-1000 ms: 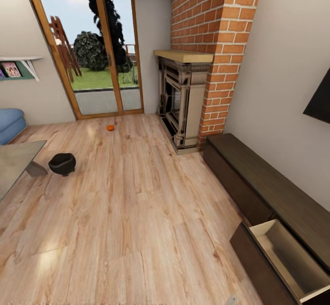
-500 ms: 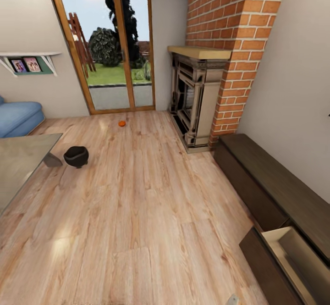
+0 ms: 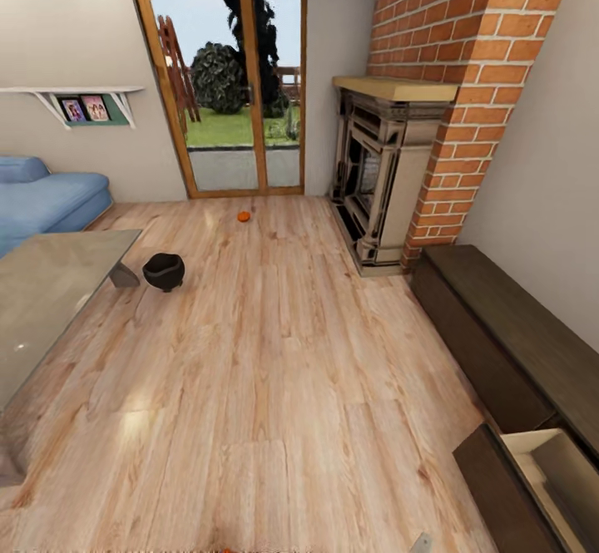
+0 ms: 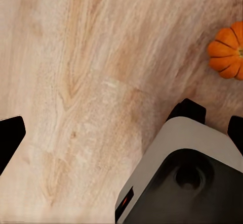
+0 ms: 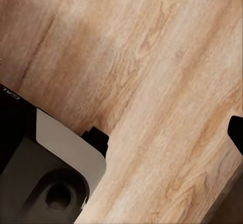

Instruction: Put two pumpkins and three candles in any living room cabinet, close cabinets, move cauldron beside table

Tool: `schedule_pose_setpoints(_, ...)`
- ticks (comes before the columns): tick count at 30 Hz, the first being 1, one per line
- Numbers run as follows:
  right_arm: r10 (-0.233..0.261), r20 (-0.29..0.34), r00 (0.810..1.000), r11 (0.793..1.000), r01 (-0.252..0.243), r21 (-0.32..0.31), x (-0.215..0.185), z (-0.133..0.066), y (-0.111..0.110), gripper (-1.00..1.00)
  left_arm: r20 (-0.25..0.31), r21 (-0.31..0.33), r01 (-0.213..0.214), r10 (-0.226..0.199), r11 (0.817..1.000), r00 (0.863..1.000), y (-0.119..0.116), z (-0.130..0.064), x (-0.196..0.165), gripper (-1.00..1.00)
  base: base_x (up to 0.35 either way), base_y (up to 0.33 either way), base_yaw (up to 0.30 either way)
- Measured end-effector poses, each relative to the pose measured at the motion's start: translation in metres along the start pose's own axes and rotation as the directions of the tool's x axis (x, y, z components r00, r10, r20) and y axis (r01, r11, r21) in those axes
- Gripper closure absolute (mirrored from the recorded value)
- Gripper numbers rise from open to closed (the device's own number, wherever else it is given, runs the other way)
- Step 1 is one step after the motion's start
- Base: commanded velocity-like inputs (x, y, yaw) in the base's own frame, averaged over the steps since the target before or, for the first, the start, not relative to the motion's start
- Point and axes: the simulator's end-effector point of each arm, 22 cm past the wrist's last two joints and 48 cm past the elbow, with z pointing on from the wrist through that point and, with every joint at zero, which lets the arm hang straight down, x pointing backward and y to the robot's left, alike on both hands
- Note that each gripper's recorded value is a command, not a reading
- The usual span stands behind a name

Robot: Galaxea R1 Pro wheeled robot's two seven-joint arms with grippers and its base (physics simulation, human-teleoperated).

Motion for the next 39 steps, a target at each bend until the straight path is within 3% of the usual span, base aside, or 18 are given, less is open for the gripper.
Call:
schedule_pose_setpoints(16, 0.003, -0.015, 1.000, 1.000, -0.003, -0.010, 0.007, 0.003, 0.004, -1.00, -0.016, -0.001, -0.005, 0.005, 1.000, 1.000, 0.000, 0.003, 0.007, -1.00, 0.000, 0.000, 0.213)
schedule_pose_setpoints(23, 0.004, -0.021, 1.000, 1.000, -0.004, -0.014, 0.009, 0.004, 0.006, -1.00, -0.022, 0.101, -0.001, 0.004, 0.995, 1.000, -0.021, 0.004, 0.009, -1.00, 0.000, 0.000, 0.179)
schedule_pose_setpoints(33, 0.001, -0.020, 1.000, 1.000, -0.002, -0.017, 0.009, 0.004, 0.006, -1.00, 0.016, 0.107, 0.006, -0.007, 0.994, 1.000, -0.022, 0.004, 0.000, -1.00, 0.000, 0.000, 0.009)
schedule_pose_setpoints(39, 0.000, -0.017, 1.000, 1.000, 0.000, -0.016, 0.008, 0.004, 0.006, -1.00, 0.020, 0.134, 0.000, -0.003, 0.991, 1.000, -0.037, 0.001, 0.002, -1.00, 0.000, 0.000, 0.000)
